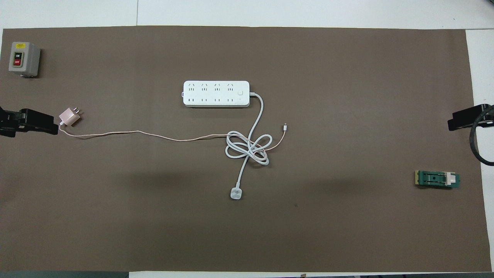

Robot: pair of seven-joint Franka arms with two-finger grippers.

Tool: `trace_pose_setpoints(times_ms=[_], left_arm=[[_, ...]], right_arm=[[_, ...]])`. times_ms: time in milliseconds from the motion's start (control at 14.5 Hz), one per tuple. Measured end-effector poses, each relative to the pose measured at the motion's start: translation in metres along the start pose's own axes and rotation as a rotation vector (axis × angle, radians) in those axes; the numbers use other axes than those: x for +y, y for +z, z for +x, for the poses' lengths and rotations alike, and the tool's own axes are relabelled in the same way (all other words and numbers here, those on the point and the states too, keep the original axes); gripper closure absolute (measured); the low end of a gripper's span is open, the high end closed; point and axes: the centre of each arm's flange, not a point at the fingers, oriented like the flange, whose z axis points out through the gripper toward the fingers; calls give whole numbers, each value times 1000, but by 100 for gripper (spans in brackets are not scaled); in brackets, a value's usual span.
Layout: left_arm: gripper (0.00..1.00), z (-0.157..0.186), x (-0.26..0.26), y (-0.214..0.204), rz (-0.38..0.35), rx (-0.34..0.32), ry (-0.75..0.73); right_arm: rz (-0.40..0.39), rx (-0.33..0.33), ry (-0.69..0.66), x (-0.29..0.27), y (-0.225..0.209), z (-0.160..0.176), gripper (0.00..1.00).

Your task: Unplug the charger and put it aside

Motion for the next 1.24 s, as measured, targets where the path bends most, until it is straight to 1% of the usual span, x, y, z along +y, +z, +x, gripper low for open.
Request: trace_pose_setpoints(times_ms=[622, 1244], left_arm=[[0, 5, 1, 8, 0, -15, 9], [0, 5, -4, 8, -14, -14, -3]], right_arm=[[0, 0, 0, 0, 0, 0, 0], [0, 0, 1, 1, 0, 0, 0]])
